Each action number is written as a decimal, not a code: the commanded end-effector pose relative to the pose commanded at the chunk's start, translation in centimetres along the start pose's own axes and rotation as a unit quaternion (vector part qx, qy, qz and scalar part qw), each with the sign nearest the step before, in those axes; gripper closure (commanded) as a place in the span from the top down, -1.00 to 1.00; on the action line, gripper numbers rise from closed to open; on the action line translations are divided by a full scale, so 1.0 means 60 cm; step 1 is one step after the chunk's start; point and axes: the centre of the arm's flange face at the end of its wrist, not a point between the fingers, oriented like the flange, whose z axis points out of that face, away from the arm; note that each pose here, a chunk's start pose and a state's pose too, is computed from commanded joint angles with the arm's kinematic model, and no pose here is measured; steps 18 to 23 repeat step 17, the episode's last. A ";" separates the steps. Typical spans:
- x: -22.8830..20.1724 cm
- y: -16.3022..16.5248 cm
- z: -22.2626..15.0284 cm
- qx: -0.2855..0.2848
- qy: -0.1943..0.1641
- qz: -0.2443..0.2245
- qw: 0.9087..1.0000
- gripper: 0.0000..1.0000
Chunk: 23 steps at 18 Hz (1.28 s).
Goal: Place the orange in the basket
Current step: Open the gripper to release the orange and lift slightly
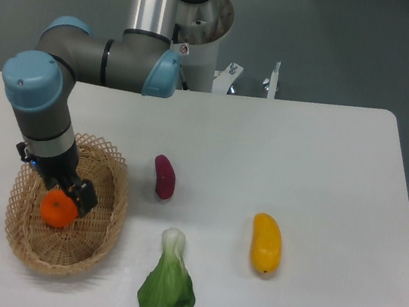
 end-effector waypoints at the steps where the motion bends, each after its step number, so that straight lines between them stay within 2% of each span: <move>1: 0.000 0.000 0.002 -0.001 0.000 0.000 1.000 1.00; 23: -0.005 0.002 -0.001 0.000 -0.001 -0.002 1.000 1.00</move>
